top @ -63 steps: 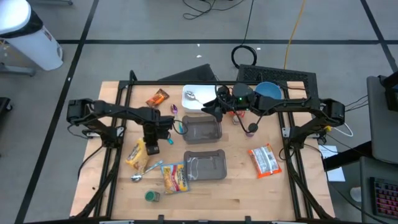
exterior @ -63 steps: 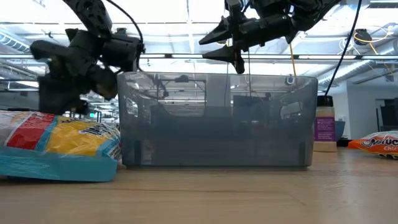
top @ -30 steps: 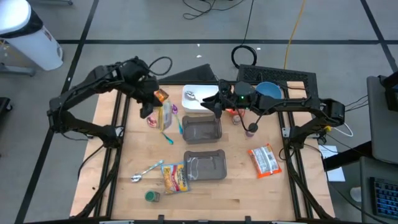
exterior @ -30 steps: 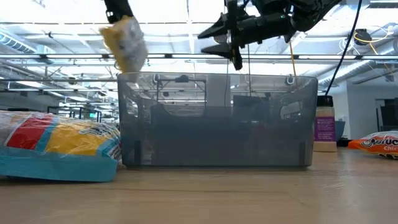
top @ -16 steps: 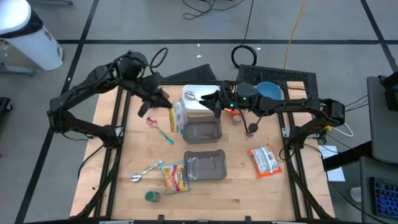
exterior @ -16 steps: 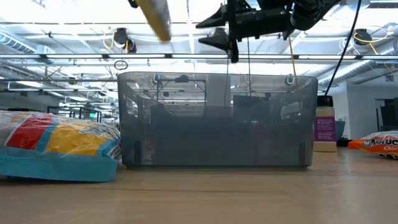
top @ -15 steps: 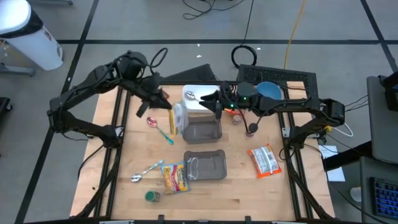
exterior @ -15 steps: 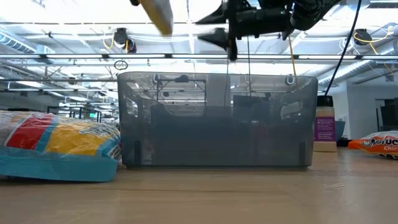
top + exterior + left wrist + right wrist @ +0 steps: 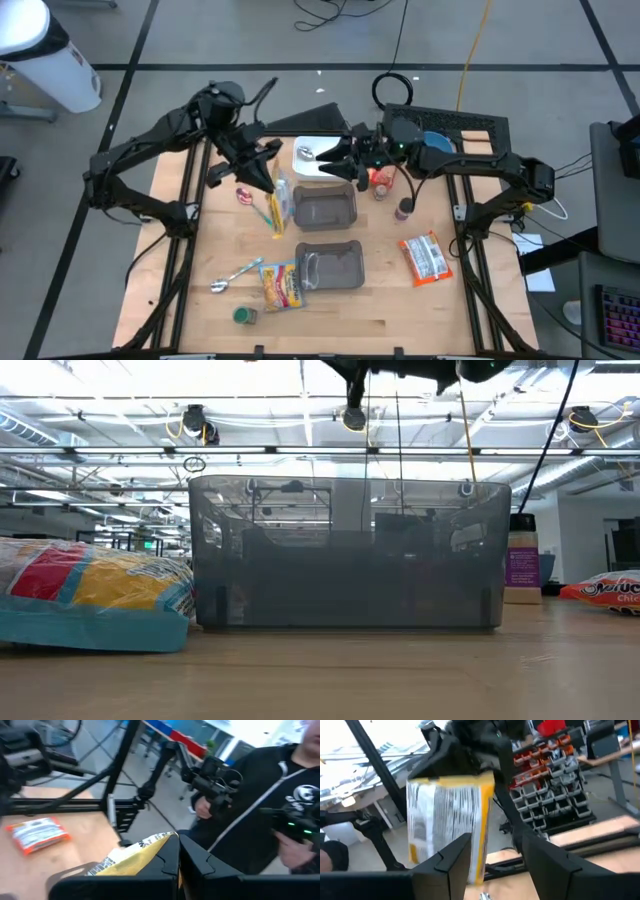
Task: Pick & Place Food Item
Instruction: Put the yellow noodle pack into the top black bin
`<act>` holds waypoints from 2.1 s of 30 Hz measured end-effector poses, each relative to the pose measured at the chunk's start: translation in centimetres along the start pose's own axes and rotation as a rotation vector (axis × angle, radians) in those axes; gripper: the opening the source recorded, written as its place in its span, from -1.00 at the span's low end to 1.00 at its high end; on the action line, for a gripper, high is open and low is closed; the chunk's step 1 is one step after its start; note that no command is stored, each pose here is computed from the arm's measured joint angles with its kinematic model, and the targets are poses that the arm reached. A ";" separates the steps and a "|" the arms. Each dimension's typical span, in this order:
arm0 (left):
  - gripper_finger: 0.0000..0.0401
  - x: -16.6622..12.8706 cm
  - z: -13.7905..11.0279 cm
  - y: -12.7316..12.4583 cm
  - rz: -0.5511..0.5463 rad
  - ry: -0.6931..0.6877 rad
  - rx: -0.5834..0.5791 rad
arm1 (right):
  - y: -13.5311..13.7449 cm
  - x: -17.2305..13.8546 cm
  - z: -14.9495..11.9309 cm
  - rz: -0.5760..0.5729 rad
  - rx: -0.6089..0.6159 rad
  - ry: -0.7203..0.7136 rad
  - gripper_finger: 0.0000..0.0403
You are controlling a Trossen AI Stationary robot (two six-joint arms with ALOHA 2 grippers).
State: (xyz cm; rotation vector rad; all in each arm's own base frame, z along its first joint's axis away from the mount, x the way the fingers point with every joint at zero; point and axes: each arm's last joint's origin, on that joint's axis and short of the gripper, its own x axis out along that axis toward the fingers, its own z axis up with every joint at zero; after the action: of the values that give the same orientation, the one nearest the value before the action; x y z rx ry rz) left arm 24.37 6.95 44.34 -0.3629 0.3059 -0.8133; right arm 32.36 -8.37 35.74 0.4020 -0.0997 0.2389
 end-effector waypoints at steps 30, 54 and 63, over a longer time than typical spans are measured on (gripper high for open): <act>-0.99 4.5 1.3 3.3 -0.299 0.048 -0.133 | 0.4 3.2 -2.2 0.095 0.010 0.046 -0.15; -0.99 4.8 1.2 3.1 -0.317 0.056 -0.122 | 1.1 4.5 -2.7 0.292 0.083 -0.041 -0.15; -0.98 4.9 1.2 3.0 -0.326 0.059 -0.112 | 1.2 4.6 -2.8 0.292 0.085 -0.041 -0.15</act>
State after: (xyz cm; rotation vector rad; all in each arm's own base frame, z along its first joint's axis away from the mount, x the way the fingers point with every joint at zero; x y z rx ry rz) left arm 29.99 5.43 43.47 -0.5024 0.3531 -1.1305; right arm 36.61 -5.22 34.32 0.4767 -0.1892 0.5245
